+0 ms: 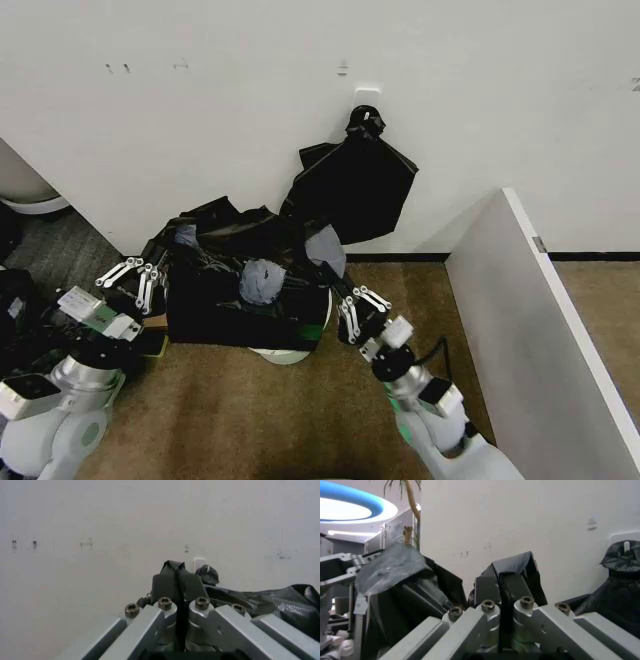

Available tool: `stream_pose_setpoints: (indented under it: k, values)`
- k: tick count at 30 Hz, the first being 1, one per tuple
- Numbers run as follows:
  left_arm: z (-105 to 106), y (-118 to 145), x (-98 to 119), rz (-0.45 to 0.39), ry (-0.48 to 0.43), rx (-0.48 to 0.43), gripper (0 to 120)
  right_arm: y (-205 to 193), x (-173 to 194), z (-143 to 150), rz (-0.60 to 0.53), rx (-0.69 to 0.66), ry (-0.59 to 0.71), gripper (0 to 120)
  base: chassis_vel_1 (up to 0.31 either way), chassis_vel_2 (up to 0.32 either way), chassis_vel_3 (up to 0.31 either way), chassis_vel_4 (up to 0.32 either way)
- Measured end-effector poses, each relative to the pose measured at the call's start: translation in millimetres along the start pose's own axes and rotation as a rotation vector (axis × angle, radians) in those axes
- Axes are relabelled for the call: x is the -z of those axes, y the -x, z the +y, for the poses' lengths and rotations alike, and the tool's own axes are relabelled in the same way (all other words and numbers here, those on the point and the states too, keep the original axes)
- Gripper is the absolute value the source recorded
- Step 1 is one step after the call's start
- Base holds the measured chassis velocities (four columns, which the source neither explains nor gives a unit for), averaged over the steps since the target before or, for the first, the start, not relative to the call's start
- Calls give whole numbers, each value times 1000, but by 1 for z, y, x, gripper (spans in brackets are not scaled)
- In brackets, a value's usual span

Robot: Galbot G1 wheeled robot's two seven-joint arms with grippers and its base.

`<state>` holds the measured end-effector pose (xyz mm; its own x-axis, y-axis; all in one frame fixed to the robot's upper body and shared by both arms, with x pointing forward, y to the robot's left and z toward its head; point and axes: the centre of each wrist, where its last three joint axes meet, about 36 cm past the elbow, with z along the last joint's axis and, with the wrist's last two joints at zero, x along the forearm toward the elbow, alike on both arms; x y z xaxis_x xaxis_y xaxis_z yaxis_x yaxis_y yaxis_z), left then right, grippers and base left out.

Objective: Place the garbage bag over the trash bin.

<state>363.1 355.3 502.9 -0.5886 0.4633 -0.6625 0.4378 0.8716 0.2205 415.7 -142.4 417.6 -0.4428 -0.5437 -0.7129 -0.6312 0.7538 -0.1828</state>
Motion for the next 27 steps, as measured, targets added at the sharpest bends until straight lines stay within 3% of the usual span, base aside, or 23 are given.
stream_pose_setpoints:
  k: [9, 24, 27]
  values:
    - [-6, 6, -19, 6, -45, -4, 0, 7, -16, -16, 17, -14, -15, 0, 0, 0, 0, 0]
    - [-90, -17, -93, 57, -333, 94, 0, -21, -32, -32, 71, -3, -84, 0, 0, 0, 0, 0]
    - [-96, -20, -100, 67, -352, 107, 0, -24, -33, -31, 78, -2, -83, 0, 0, 0, 0, 0]
